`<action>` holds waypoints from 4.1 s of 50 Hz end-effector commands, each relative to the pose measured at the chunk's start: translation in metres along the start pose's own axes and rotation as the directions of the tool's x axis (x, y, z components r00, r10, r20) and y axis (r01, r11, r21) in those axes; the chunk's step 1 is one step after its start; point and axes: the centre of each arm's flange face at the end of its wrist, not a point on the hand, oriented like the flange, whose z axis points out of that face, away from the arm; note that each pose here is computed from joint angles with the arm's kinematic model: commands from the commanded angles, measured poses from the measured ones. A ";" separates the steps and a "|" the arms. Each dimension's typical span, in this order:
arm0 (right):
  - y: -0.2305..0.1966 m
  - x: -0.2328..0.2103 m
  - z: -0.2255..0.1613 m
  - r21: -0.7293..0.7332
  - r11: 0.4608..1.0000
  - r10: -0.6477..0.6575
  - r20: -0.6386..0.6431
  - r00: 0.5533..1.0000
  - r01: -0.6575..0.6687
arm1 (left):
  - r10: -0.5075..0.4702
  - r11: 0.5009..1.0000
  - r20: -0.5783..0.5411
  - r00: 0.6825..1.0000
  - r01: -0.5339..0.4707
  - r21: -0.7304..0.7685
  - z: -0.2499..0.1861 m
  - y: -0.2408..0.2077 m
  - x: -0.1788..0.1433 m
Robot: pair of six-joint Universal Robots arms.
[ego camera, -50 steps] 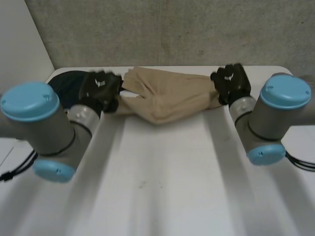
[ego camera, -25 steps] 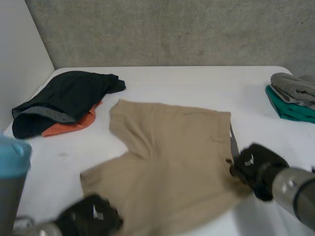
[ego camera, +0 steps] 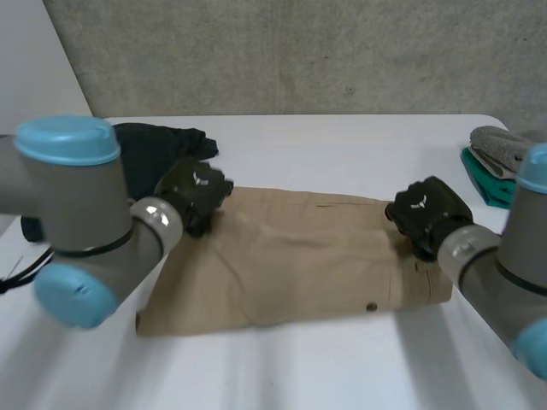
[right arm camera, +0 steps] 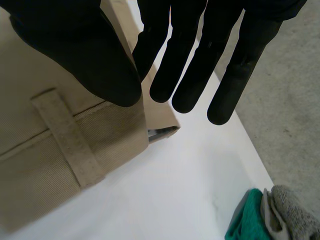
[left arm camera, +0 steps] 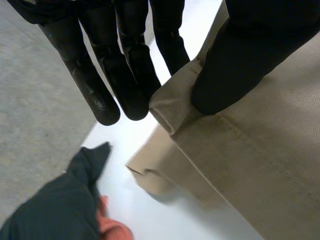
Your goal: Fold the laundry.
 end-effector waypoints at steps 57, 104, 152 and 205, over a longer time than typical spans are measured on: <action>0.048 -0.037 -0.053 -0.134 0.990 -0.036 0.133 0.990 0.054 | -0.127 0.992 -0.085 0.988 0.128 -0.001 0.023 0.070 -0.015; 0.051 -0.041 -0.053 -0.131 0.990 -0.039 0.132 0.991 0.057 | -0.011 0.996 0.015 1.000 0.012 -0.092 -0.047 0.039 -0.007; -0.001 0.010 0.108 0.191 0.982 0.042 -0.221 0.974 0.001 | -0.213 0.968 0.171 0.962 0.183 0.173 0.095 0.017 -0.034; 0.054 0.047 0.053 -0.061 0.996 -0.075 -0.288 0.955 0.060 | -0.222 0.966 0.116 0.968 0.202 0.160 0.020 -0.002 -0.017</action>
